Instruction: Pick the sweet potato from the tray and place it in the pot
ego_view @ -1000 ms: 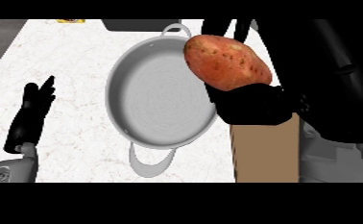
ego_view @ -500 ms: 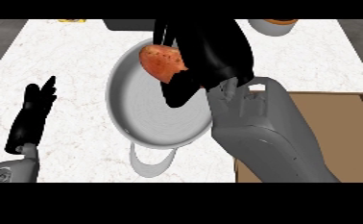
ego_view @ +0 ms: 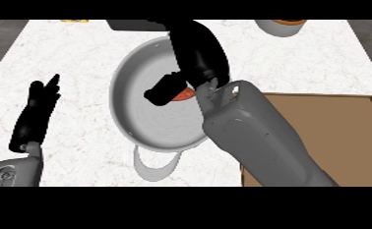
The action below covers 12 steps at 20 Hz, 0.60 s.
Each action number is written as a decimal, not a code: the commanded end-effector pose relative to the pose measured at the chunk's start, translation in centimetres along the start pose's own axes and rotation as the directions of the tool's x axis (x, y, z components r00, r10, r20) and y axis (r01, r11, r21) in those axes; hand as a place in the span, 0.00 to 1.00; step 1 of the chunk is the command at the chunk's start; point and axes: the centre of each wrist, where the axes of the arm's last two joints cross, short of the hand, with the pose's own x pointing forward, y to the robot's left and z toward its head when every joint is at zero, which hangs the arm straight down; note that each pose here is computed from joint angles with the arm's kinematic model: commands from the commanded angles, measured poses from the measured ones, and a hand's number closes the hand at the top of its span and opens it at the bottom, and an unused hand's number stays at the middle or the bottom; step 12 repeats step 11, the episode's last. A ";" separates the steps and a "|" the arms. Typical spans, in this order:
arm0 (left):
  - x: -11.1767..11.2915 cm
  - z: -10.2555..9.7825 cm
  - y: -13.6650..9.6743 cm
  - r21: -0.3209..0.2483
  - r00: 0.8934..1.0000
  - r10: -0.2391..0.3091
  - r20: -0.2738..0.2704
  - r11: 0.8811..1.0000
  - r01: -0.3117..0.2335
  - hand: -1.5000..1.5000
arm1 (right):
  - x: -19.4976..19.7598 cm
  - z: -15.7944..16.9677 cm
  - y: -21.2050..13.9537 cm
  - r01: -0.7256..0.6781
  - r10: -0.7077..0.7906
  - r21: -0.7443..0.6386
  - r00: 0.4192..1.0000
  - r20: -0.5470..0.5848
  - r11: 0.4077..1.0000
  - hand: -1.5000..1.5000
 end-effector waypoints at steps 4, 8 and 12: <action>-1.4 0.3 1.5 0.008 1.000 -0.001 0.010 1.000 0.001 0.50 | -1.3 -1.1 -1.5 0.312 -0.306 -0.227 0.950 0.061 0.923 0.00; -0.4 0.0 -0.6 0.015 1.000 -0.008 -0.021 1.000 0.008 0.50 | -3.6 -0.1 -2.5 0.386 -0.379 -0.317 0.921 0.089 0.866 0.00; -1.4 0.8 -0.4 0.020 1.000 0.010 -0.025 1.000 -0.010 0.50 | -6.3 0.7 -6.1 0.405 -0.398 -0.378 0.912 0.100 0.832 0.00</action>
